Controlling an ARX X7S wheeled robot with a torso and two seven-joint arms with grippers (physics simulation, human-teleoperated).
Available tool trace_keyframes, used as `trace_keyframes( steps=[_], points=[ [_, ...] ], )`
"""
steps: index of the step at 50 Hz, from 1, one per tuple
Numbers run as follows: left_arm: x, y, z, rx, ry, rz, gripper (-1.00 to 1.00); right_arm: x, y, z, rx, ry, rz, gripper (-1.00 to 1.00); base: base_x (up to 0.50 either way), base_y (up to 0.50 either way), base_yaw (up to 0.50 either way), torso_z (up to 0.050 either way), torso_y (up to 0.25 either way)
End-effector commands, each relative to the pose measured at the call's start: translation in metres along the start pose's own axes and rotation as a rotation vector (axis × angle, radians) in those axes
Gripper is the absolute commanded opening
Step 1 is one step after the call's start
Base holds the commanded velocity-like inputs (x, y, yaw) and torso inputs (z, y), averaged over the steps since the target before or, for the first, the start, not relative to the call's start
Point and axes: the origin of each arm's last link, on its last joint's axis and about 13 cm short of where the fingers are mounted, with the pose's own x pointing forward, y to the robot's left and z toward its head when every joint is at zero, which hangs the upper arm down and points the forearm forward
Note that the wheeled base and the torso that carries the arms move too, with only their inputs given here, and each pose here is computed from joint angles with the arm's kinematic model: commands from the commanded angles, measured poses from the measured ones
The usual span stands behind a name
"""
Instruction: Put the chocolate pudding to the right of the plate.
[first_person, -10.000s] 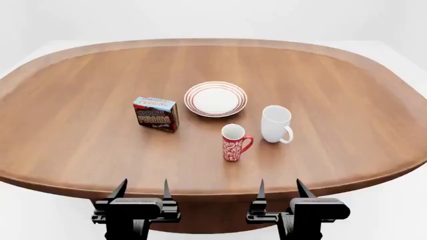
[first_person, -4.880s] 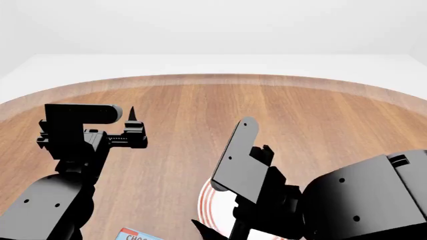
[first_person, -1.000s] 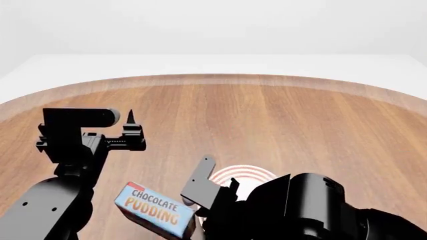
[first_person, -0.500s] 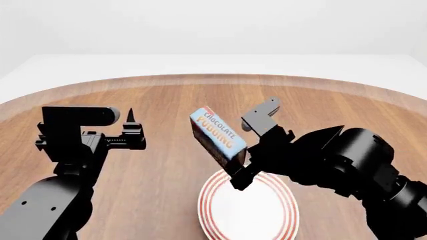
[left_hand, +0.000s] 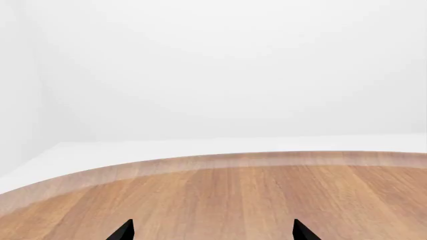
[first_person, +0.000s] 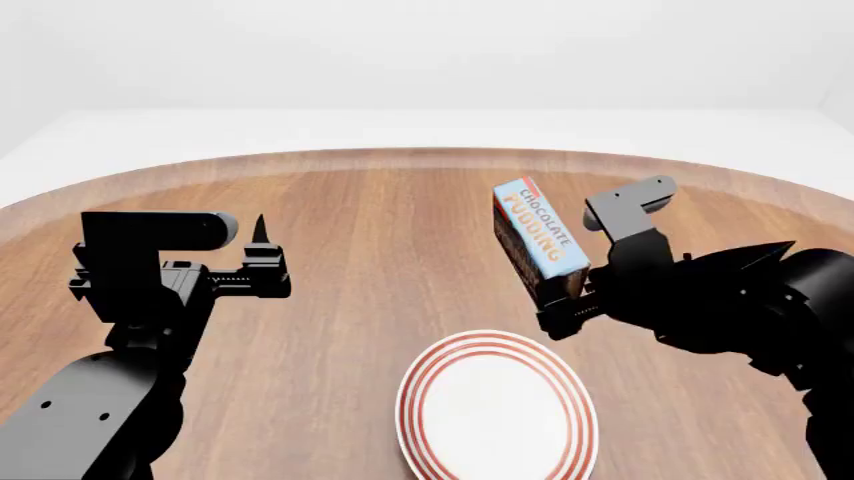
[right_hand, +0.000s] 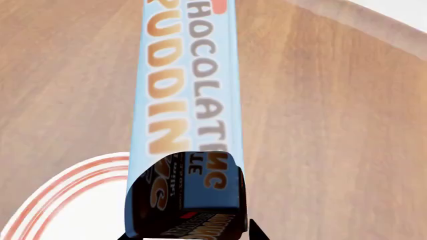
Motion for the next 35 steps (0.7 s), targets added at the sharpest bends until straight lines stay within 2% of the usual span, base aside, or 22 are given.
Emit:
trace_keyframes(
  steps=[1,11,23,35],
  points=[
    [0.0,0.0,-0.001,-0.001,0.001,-0.001,1.0,-0.021,-0.013,-0.021,0.041,0.025,-0.091,-1.0,0.0,0.0,0.0,0.0,0.0],
    [0.0,-0.001,0.0,-0.002,-0.002,-0.005,1.0,-0.036,-0.023,-0.045,0.096,0.068,-0.166,-1.0,0.0,0.0,0.0,0.0,0.0],
    [0.0,0.0,-0.002,-0.003,0.001,0.0,1.0,-0.02,-0.034,-0.07,0.147,0.162,-0.224,-1.0,0.0,0.0,0.0,0.0,0.0],
    [-0.001,0.001,-0.002,-0.002,-0.001,0.002,1.0,-0.008,-0.041,-0.082,0.188,0.228,-0.254,-1.0,0.0,0.0,0.0,0.0,0.0]
  ],
)
